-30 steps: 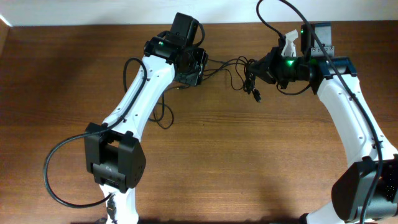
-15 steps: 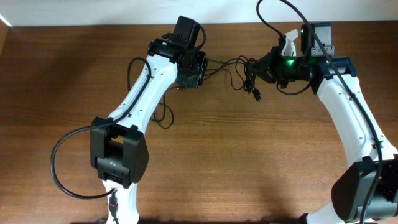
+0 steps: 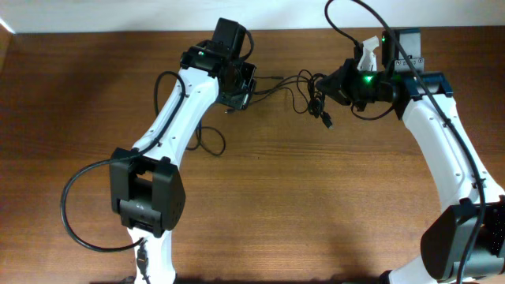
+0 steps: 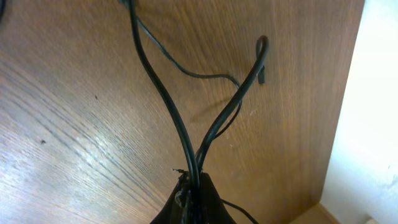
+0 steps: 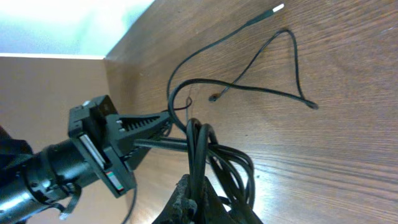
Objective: Untangle cables
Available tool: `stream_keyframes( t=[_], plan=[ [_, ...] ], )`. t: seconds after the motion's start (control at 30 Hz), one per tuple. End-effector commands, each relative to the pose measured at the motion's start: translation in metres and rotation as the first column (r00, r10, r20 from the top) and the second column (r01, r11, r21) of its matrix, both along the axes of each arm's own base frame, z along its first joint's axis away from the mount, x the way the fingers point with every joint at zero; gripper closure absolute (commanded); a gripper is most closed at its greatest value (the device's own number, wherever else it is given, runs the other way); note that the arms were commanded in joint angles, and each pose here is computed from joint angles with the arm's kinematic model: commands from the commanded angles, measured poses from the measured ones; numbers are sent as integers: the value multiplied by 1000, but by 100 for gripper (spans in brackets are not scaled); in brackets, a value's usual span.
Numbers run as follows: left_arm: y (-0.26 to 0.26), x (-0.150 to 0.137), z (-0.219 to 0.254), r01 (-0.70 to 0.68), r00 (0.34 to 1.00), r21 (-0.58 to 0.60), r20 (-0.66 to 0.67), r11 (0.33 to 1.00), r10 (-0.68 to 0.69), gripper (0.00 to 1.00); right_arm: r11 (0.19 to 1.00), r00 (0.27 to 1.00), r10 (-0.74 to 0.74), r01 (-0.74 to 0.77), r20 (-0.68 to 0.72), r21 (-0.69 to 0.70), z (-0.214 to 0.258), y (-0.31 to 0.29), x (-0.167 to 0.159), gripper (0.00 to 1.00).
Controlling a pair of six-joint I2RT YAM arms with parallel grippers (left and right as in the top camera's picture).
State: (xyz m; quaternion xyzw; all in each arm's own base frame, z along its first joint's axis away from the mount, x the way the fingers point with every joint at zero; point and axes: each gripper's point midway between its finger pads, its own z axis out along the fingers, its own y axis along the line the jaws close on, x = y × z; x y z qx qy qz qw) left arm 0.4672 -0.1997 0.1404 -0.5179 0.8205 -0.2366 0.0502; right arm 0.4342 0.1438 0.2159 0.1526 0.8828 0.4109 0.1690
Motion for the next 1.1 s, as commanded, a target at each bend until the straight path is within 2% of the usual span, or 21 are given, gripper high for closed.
stream_keyframes(
  t=[0.0,0.13,0.4,0.67,1.07],
  plan=[
    [15,3,29,78,992,38,99,996,-81,100,996,1000,-20,20,5,-87,-16,-13,4,96],
    [32,4,63,112,973,73,195,991,-124,100,984,997,-75,68,-32,-167,-29,-26,3,96],
    [86,-2,137,96,916,139,374,986,-142,100,937,982,-174,140,-80,-321,-49,-54,-4,96],
    [139,-23,204,-26,860,126,509,992,-42,100,859,959,-266,188,-102,-476,-64,-84,-13,96],
    [158,-66,273,-69,756,143,654,987,-42,100,856,957,-269,185,-110,-483,-65,-85,-16,90]
  ],
)
